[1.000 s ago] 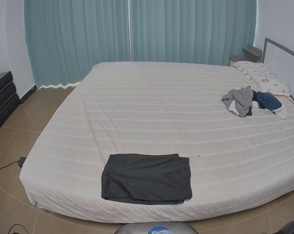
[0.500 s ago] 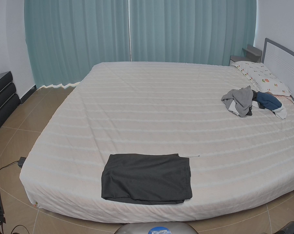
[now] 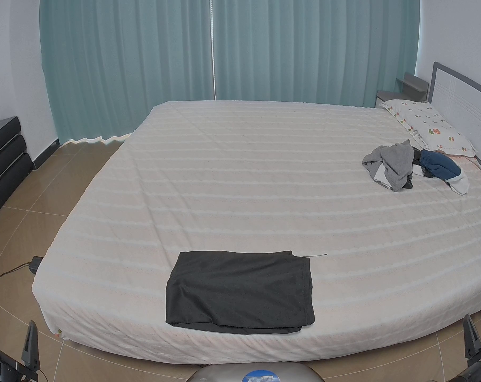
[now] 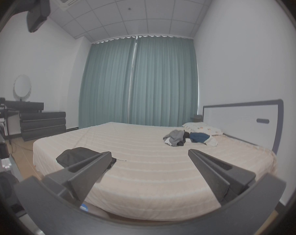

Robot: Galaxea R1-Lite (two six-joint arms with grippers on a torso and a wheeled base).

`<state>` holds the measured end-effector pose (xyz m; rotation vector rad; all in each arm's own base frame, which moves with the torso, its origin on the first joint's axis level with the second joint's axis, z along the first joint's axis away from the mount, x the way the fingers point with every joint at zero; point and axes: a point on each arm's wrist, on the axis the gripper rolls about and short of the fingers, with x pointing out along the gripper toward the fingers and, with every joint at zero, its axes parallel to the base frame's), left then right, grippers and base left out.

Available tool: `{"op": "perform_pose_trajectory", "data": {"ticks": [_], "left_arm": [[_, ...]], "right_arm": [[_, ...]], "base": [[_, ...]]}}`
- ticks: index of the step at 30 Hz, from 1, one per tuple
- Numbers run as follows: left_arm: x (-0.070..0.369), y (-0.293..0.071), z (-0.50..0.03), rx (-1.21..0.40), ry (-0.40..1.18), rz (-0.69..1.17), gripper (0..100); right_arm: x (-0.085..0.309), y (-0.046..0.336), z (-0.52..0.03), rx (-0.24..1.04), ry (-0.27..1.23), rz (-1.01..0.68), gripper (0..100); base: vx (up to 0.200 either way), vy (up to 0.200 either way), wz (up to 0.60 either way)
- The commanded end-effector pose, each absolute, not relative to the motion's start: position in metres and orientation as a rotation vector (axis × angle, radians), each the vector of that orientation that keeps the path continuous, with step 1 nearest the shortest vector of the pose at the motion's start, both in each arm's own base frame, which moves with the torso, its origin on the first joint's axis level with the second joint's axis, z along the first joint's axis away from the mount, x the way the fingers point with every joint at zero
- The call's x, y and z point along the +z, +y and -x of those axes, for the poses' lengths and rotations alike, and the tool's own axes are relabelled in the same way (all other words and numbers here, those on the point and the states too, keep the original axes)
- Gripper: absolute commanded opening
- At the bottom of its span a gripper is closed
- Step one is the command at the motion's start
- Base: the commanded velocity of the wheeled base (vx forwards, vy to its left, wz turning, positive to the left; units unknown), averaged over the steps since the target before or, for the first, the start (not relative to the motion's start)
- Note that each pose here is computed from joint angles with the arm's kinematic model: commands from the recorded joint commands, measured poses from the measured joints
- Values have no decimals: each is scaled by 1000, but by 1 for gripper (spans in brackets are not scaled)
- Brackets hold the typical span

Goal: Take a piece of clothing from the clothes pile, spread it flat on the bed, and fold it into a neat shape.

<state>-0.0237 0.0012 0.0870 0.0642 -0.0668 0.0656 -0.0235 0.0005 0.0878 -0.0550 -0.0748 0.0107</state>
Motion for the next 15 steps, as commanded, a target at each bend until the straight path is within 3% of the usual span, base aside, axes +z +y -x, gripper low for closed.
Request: {"op": "perform_pose_trajectory", "data": {"ticks": [1, 10, 15], "left_arm": [[82, -1, 23, -34, -57, -4, 100], [82, -2, 23, -91, -53, 11, 100], [75, 0, 23, 26, 11, 6, 100]], "right_arm": [[75, 0, 23, -5, 21, 9, 100], [76, 0, 23, -12, 8, -12, 100], [76, 0, 23, -15, 3, -15, 100]], "base": [[0, 0, 0], [0, 0, 0], [0, 0, 0]]}}
